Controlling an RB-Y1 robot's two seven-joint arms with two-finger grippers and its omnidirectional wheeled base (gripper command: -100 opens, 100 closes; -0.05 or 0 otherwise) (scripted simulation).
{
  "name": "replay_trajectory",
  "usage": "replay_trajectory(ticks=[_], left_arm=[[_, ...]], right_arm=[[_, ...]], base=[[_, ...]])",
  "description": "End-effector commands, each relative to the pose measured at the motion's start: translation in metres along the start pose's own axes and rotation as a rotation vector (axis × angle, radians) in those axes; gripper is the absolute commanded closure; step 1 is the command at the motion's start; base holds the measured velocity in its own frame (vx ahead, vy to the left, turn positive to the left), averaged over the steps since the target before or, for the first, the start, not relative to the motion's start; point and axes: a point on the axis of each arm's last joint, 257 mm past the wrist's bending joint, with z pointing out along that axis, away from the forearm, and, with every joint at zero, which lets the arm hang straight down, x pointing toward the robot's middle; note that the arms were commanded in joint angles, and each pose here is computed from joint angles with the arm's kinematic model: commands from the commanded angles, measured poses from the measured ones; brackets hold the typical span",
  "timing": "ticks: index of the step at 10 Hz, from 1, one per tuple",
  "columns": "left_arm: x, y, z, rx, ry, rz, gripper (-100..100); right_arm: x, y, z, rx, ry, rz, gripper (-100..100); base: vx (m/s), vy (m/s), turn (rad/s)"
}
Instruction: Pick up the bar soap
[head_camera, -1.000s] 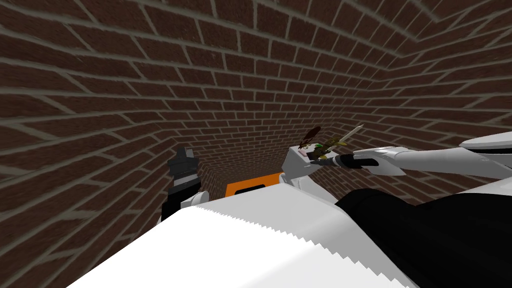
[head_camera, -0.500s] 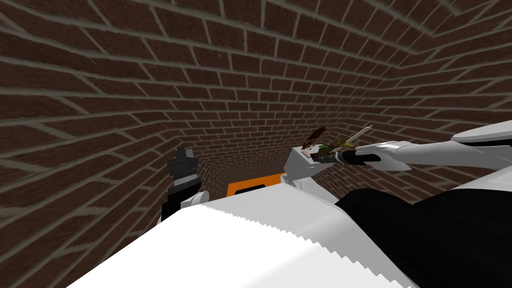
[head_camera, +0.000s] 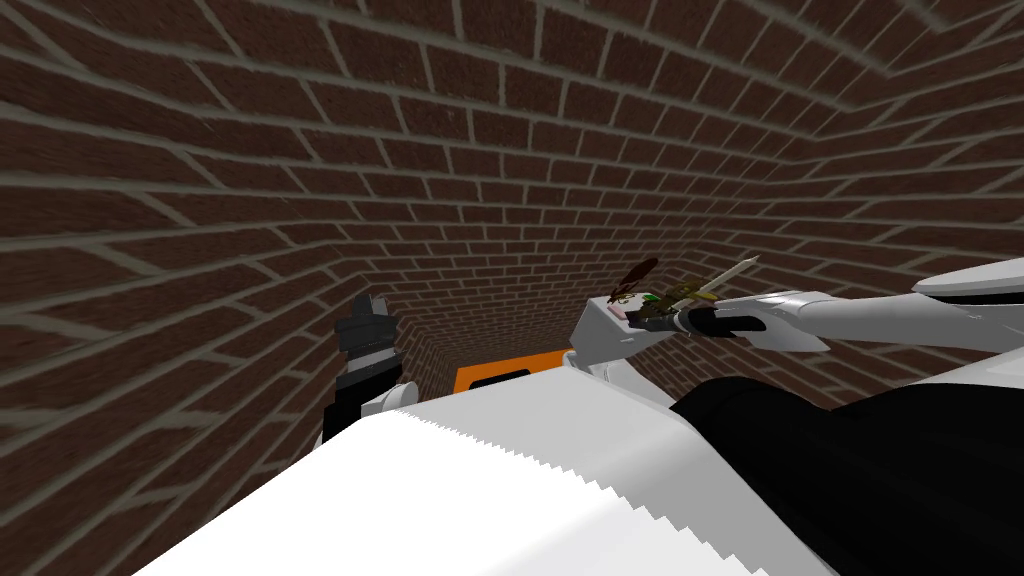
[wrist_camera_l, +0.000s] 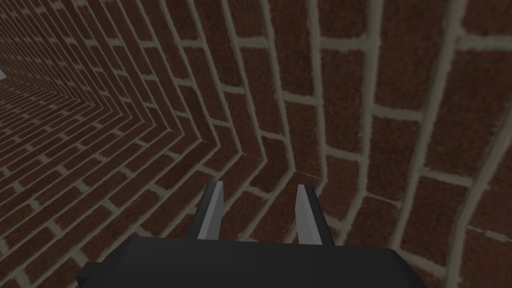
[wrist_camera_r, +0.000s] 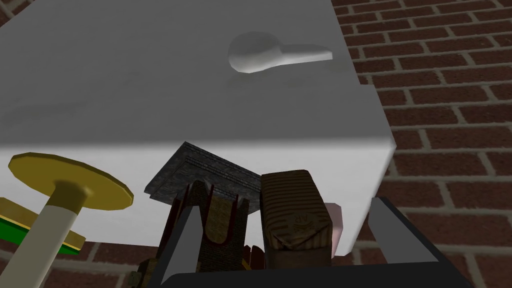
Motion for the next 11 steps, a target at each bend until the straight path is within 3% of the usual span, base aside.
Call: replay_trajectory(ticks=[1,2,3,7,8,9,11], left_arm=[[0.0,0.0,0.0,0.0,0.0,0.0,0],[0.0,0.0,0.0,0.0,0.0,0.0,0],[0.0,0.0,0.0,0.0,0.0,0.0,0],[0.0,0.0,0.0,0.0,0.0,0.0,0],[0.0,0.0,0.0,0.0,0.0,0.0,0],[0.0,0.0,0.0,0.0,0.0,0.0,0],[0.0,0.0,0.0,0.0,0.0,0.0,0]], right_arm=[[0.013,-0.004,0.004,0.005,0.002,0.008,-100],[0.008,-0.002,0.003,0.003,0.002,0.004,-100],[0.009,-0.002,0.003,0.005,0.003,0.005,100],[0.009,-0.002,0.003,0.004,0.003,0.004,100],[0.009,-0.002,0.003,0.004,0.003,0.004,0],[-0.005,0.001,-0.001,0.0,-0.001,-0.005,100],[-0.015,0.003,-0.004,-0.004,-0.003,-0.013,100]], base=[[0.048,-0.013,0.06],[0.016,-0.002,0.005],[0.0,0.0,0.0],[0.0,0.0,0.0],[0.0,0.0,0.0],[-0.034,0.006,-0.086],[-0.06,0.01,-0.071]])
